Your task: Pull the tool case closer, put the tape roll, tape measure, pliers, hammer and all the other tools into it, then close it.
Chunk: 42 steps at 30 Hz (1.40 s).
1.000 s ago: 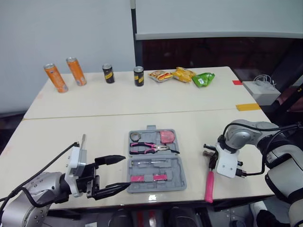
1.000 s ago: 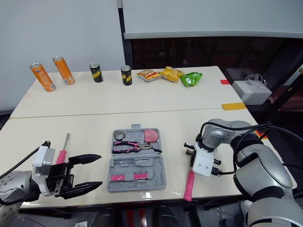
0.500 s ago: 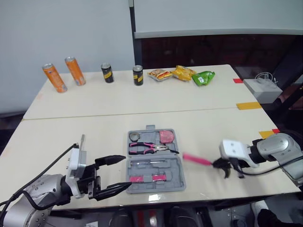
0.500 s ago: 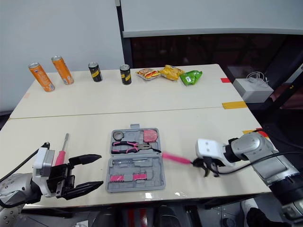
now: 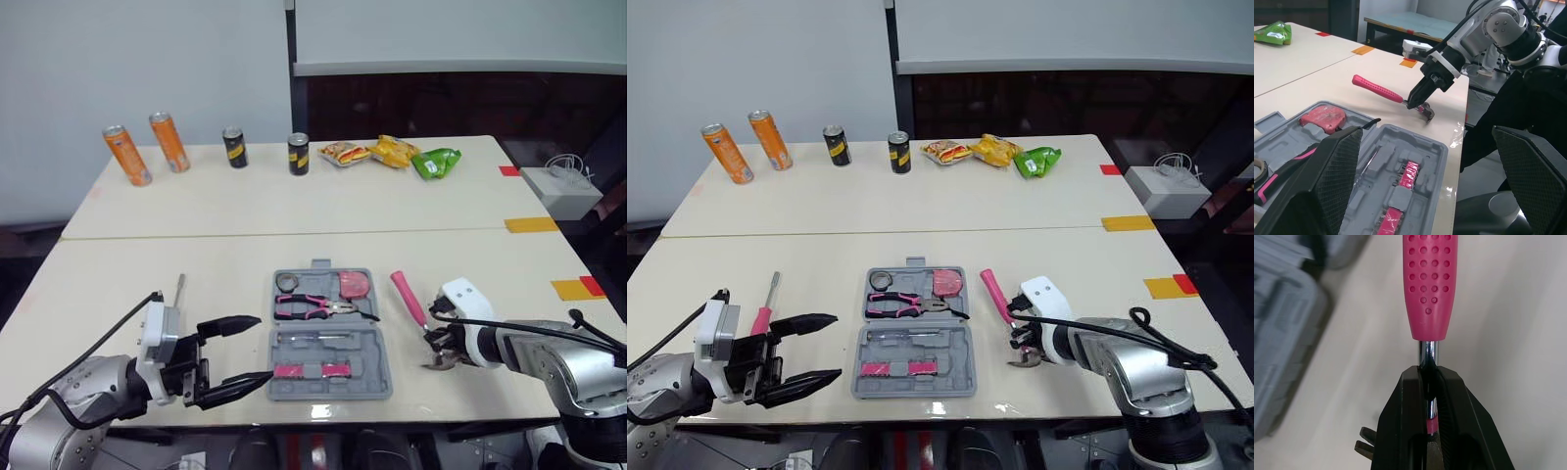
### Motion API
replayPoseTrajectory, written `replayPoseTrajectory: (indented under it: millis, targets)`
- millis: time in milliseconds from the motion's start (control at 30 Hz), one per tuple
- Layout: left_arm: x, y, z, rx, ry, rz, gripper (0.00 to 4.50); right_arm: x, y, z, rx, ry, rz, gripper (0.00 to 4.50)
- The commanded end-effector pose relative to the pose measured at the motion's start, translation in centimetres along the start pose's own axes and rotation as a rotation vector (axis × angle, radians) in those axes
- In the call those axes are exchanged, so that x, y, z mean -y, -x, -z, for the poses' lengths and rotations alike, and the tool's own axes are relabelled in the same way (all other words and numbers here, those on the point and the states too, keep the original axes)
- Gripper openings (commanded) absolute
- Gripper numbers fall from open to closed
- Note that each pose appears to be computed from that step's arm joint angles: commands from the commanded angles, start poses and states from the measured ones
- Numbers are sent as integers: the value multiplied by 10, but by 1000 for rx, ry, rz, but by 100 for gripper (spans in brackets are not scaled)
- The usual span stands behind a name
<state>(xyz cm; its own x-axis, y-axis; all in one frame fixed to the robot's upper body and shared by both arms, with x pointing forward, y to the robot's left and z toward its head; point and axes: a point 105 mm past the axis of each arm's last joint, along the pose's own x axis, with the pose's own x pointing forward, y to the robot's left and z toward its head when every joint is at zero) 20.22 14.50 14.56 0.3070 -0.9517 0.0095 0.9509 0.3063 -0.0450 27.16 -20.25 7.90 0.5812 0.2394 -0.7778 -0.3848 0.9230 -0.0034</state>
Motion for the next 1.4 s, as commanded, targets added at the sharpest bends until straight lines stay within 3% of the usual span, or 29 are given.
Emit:
replayPoseTrajectory:
  millis: [33,200,233,533,867,1167,1200,1400]
  targets:
    - [3,-2,-4,18,-6,15,450,5,4,-9,48,-53,50,3]
    - [4,-3,-5,15,-6,32,450,3,-9,-1,28,-116,69,3]
    - [4,-3,-5,14,-6,40,450,5,-10,1,26,-125,73,89]
    - [2,7,-10,-9,-21,118,450,3,-1,-1,175,-78,34,382]
    - [-2,17,-13,-22,-29,155,450,5,-5,6,360,13,-6,382]
    - [-4,21,-13,-36,-36,130,450,7,-25,18,369,-3,-13,382]
    - [-4,22,-14,-37,-37,126,450,5,-28,24,356,-5,-16,330]
    - [-4,23,-13,-37,-39,115,450,0,-39,40,321,24,-32,135]
